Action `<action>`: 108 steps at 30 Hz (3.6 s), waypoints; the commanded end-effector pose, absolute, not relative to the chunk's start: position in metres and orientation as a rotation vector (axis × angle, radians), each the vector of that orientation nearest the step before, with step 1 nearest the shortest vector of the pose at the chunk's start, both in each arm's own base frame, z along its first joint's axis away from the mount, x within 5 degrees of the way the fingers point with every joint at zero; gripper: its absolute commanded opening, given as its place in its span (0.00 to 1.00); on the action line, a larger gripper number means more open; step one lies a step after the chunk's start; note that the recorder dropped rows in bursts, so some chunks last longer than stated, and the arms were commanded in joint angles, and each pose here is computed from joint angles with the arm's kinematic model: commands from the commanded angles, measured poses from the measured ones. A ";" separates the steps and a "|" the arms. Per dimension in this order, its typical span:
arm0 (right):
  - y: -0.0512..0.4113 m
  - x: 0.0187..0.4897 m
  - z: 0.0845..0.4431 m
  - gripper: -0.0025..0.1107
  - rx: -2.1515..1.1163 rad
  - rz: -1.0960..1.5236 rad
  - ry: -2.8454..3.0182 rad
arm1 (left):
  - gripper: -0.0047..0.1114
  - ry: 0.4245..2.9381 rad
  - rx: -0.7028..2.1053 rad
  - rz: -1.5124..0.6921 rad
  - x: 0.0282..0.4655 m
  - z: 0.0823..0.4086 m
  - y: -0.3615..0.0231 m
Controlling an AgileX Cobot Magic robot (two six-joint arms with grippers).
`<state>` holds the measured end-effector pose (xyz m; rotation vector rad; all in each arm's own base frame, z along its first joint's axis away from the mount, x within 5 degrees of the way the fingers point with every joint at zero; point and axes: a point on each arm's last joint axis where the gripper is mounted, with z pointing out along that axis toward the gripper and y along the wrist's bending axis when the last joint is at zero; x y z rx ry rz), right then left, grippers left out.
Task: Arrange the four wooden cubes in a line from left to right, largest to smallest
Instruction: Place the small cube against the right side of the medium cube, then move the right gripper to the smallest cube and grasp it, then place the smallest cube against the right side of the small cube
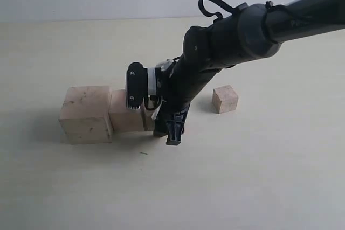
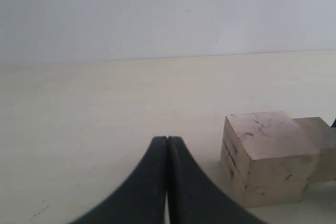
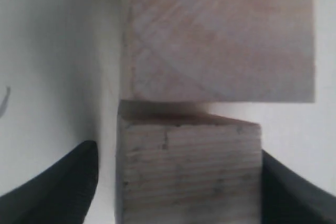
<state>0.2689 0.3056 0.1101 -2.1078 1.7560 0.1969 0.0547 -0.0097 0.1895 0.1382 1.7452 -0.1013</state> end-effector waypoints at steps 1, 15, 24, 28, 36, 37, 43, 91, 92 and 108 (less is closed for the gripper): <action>0.306 0.270 0.116 0.69 -2.103 0.177 1.716 | 0.04 1.737 0.128 -0.110 0.054 0.190 -0.010; 0.256 0.286 0.214 0.29 -1.581 0.275 2.040 | 0.04 1.737 0.128 -0.110 0.054 0.190 -0.010; 0.260 0.289 0.135 0.02 -1.646 0.321 2.269 | 0.04 1.737 0.128 -0.110 0.054 0.190 -0.010; 0.262 0.291 0.116 0.02 -1.642 0.317 2.300 | 0.04 1.737 0.128 -0.110 0.054 0.190 -0.010; 0.269 0.291 0.112 0.02 -1.588 0.425 2.289 | 0.04 1.737 0.128 -0.110 0.054 0.190 -0.010; 0.270 0.291 0.111 0.02 -1.594 0.430 2.283 | 0.04 1.737 0.128 -0.110 0.054 0.190 -0.010; 0.273 0.290 0.112 0.02 -1.623 0.469 2.228 | 0.04 1.737 0.128 -0.110 0.054 0.190 -0.010; 0.202 0.307 0.151 0.62 -0.523 0.128 2.779 | 0.04 1.737 0.128 -0.110 0.054 0.190 -0.010; 0.204 0.307 0.146 0.62 -0.522 0.143 2.788 | 0.04 1.737 0.128 -0.110 0.054 0.190 -0.010; 0.209 0.310 0.196 0.02 -0.885 0.164 2.572 | 0.04 1.737 0.128 -0.110 0.054 0.190 -0.010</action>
